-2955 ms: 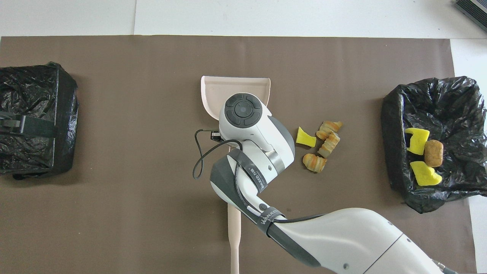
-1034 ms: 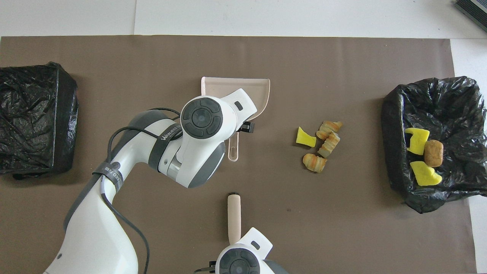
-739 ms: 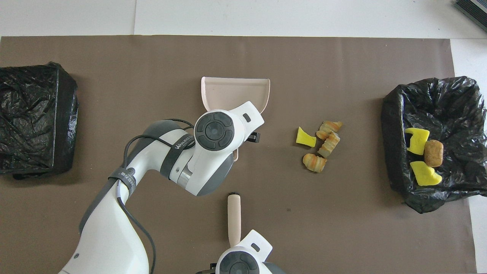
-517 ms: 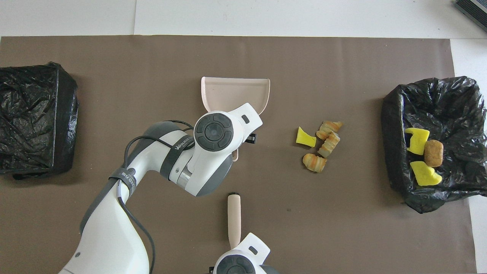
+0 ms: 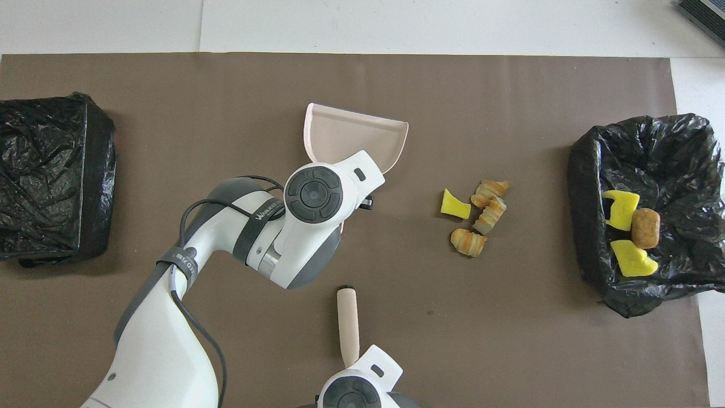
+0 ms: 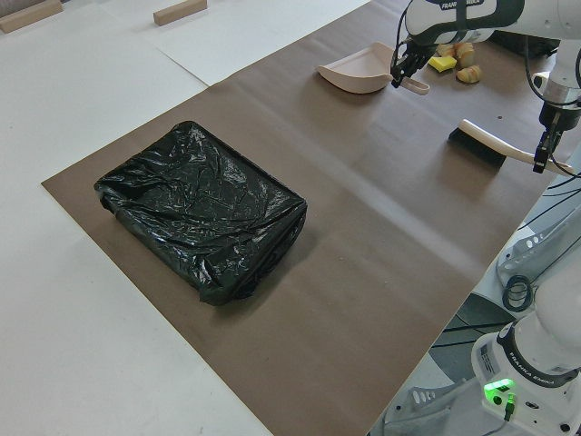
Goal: Sweep and dump trash in bin
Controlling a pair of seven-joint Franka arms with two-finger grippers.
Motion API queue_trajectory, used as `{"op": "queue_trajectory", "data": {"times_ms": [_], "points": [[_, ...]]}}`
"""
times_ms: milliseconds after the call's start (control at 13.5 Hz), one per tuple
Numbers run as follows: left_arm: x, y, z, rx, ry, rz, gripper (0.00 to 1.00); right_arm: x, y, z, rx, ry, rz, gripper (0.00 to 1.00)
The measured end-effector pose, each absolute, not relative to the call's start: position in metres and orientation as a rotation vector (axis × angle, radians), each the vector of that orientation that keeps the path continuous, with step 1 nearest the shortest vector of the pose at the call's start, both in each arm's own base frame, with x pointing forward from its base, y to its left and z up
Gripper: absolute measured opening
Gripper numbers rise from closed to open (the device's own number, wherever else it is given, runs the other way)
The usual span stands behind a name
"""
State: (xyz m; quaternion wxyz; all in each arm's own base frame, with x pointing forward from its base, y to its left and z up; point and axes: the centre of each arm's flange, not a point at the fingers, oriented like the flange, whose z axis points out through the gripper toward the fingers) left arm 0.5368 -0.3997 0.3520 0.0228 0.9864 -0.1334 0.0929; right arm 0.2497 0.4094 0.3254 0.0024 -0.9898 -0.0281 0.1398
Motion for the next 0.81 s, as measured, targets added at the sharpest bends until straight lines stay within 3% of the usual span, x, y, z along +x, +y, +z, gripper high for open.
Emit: {"op": "queue_trajectory", "data": {"times_ms": [369, 813], "points": [[0.555, -0.358, 0.384, 3.048, -0.809, 0.289, 0.32, 0.301, 0.370, 0.376, -3.126, -0.057, 0.504, 0.26], [0.566, -0.330, 0.396, 2.933, -1.258, 0.269, 0.32, 0.379, 0.244, 0.425, -3.166, -0.018, 0.463, 0.26]]}}
